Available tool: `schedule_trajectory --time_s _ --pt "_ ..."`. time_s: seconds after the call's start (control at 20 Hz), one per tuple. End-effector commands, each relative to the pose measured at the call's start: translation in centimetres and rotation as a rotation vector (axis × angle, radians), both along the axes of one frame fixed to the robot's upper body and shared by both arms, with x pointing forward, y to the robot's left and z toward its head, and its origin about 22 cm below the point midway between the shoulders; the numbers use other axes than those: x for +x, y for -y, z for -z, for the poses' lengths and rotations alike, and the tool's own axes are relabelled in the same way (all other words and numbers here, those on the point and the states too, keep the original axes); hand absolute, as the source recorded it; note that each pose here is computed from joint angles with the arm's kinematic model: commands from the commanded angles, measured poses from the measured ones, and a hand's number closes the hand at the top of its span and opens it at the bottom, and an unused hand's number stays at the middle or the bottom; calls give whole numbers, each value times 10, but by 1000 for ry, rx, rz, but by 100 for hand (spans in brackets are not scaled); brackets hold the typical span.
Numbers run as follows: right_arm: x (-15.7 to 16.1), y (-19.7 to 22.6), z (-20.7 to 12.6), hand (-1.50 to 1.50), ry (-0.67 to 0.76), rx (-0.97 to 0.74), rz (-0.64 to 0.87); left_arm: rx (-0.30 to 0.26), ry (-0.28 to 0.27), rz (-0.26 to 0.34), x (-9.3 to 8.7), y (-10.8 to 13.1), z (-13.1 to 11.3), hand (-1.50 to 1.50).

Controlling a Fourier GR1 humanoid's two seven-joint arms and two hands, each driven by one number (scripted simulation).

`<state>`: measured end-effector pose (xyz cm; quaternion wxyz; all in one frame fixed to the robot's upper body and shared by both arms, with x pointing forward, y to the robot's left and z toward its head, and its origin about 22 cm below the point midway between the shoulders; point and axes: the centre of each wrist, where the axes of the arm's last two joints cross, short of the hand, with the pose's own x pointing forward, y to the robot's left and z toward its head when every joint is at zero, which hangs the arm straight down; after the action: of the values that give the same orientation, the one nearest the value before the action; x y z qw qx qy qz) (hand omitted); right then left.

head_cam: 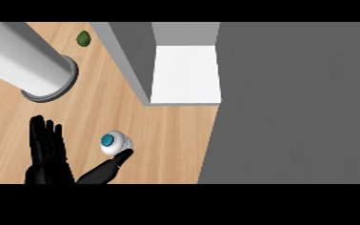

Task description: Pick up the bottled water, place it into the cabinet and close the cabinet

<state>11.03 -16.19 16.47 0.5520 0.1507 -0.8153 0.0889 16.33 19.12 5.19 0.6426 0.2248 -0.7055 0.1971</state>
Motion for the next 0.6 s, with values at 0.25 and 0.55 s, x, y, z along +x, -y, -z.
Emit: schedule_trajectory --time_s 0.25,0.55 --pt "-29 12 -32 -150 66 -13 54 6 -22 7 13 -1 56 -150" --pt "-28 8 -20 -150 73 -28 58 -19 -26 56 18 7 67 -150"
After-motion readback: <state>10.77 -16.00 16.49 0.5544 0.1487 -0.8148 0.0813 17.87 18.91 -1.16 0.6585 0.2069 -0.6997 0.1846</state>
